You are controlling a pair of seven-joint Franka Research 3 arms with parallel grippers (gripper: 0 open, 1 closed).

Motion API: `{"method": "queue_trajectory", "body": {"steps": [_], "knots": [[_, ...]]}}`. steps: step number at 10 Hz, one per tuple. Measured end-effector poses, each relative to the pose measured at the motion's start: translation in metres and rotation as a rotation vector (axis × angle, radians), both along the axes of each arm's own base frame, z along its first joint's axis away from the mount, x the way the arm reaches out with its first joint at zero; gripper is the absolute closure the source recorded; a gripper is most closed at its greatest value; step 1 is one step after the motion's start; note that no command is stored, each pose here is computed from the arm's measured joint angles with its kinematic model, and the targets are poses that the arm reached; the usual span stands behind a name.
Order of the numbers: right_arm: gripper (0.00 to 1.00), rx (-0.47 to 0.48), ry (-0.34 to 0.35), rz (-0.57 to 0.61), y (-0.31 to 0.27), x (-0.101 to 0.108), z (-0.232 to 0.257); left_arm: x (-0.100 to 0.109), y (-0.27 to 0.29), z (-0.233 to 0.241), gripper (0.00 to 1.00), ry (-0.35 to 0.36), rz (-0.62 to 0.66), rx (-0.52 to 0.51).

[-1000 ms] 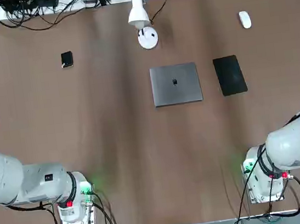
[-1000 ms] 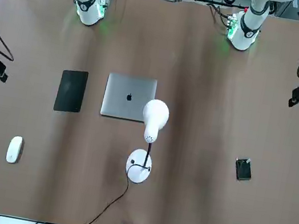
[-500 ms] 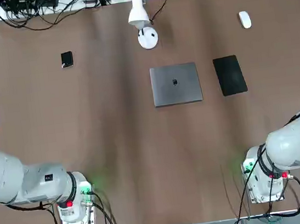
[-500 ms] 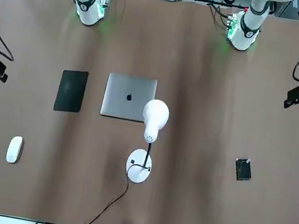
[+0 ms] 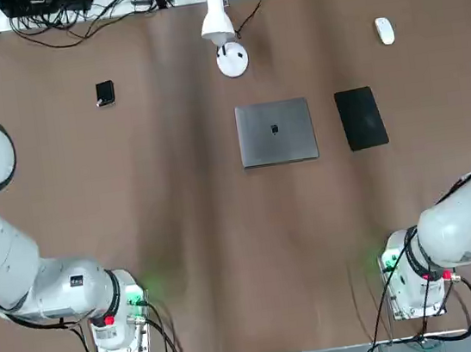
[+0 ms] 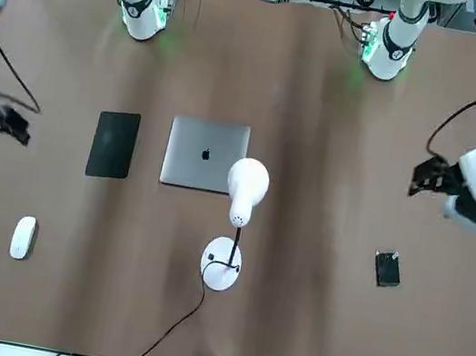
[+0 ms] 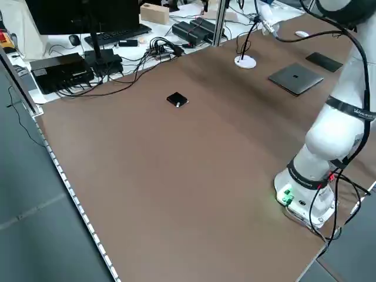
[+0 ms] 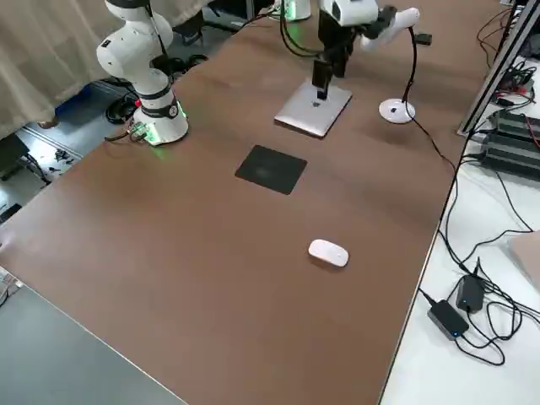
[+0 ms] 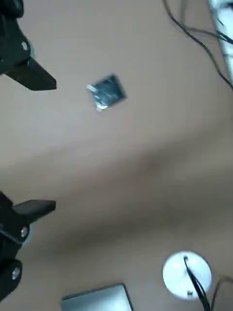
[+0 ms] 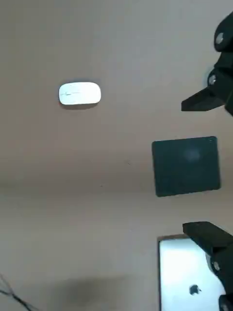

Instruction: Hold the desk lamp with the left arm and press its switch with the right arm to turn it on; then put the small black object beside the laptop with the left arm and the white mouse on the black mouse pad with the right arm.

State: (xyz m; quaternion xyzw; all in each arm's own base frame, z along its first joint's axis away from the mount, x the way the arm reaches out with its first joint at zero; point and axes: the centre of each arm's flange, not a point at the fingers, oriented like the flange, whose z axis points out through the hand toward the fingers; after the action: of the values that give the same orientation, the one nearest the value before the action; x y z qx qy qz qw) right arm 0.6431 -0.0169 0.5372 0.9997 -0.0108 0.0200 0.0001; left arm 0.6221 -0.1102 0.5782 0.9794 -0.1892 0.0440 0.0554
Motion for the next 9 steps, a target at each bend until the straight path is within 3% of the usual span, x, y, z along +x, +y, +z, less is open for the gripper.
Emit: {"method": "queue_trajectory", "body": {"steps": [1, 3, 7, 9], "knots": [[0.00, -0.004, -0.038, -0.003, -0.003, 0.012, -0.048, 0.010, -0.022, -0.014, 0.00, -0.031, -0.077, -0.043], [0.00, -0.012, -0.077, -0.009, -0.008, 0.018, -0.123, 0.028, -0.058, -0.047, 0.00, -0.072, -0.174, -0.115], [0.01, 0.013, -0.071, -0.001, 0.009, 0.025, -0.169, 0.066, -0.131, -0.139, 0.00, -0.231, -0.223, -0.210], [0.11, 0.107, -0.071, -0.036, 0.077, 0.033, -0.199, 0.081, -0.155, -0.214, 0.00, -0.298, -0.267, -0.237]]}}
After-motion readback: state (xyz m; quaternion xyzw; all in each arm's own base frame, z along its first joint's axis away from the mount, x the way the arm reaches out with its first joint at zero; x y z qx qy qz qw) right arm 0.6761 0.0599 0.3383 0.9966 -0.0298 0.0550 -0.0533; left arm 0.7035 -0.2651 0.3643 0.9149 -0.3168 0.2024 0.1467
